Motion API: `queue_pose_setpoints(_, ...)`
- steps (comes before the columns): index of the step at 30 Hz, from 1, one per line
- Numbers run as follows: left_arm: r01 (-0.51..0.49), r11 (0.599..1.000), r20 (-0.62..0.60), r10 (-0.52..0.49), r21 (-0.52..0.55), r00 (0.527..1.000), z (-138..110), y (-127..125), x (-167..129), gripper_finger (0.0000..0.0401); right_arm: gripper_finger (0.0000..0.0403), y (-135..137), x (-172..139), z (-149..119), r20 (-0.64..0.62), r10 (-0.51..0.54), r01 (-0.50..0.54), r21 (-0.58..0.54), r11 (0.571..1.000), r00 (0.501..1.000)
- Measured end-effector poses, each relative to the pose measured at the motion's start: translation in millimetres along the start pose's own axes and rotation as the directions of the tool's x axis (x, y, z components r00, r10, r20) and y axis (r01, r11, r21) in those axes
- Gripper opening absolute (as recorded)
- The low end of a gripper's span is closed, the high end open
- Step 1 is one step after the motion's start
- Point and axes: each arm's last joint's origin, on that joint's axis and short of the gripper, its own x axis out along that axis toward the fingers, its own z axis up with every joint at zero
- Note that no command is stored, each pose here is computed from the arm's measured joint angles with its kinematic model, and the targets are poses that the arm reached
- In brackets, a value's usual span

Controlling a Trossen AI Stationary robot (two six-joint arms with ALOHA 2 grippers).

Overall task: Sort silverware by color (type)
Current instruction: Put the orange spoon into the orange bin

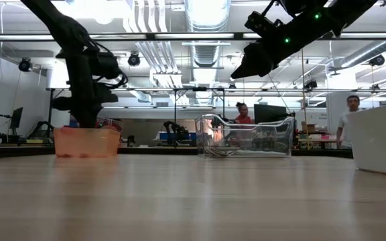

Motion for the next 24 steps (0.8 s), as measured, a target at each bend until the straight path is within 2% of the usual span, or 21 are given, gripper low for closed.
queue_pose_setpoints(9, 0.022, 0.999, -0.032, -0.024, -0.036, 0.999, 3, 9, 7, 0.0000, 0.0077, 0, 0, 0, 0.000, 0.000, 0.000, 0.000, 1.000, 1.000)
queue_pose_setpoints(24, 0.008, 0.998, -0.055, -0.012, -0.059, 0.998, 9, 8, 27, 0.0000, 0.0077, 0, 0, 0, 0.000, 0.000, 0.000, 0.000, 1.000, 1.000)
